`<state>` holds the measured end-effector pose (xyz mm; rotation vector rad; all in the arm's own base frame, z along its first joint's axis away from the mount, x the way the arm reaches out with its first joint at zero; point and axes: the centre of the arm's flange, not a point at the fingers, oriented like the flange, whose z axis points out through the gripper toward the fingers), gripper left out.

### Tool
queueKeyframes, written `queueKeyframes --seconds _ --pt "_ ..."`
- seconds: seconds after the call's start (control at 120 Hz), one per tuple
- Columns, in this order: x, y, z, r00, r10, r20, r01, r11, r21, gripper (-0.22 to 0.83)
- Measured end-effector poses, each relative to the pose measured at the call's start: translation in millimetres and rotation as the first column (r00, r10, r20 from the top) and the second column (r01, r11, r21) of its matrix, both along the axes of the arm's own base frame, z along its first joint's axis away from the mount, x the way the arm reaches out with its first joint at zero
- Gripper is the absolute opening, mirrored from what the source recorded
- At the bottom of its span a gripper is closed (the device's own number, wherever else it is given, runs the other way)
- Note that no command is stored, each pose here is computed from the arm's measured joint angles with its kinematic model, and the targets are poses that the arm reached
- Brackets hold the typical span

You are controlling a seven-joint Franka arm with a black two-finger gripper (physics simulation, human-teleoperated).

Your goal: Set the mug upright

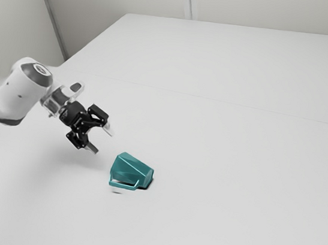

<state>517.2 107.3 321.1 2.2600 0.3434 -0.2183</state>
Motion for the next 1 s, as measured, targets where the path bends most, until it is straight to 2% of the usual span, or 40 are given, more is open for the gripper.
queueKeyframes --seconds 0.158,0.375,0.808,0.842,1.0 --pt "-13.6 -9.7 -26.6 0.999 -0.016 0.033 0.018 0.998 -0.059 0.62" --pt "-18.0 -28.7 -18.7 0.99 -0.02 0.143 0.039 0.99 -0.133 0.62" --pt "-22.5 -69.7 -39.4 0.974 -0.059 0.218 0.101 0.977 -0.189 0.61" --pt "-22.4 -70.1 -39.4 0.973 -0.06 0.224 0.104 0.977 -0.188 0.56" --pt "-21.7 -69.6 -39.6 0.967 -0.064 0.245 0.111 0.977 -0.183 0.17"
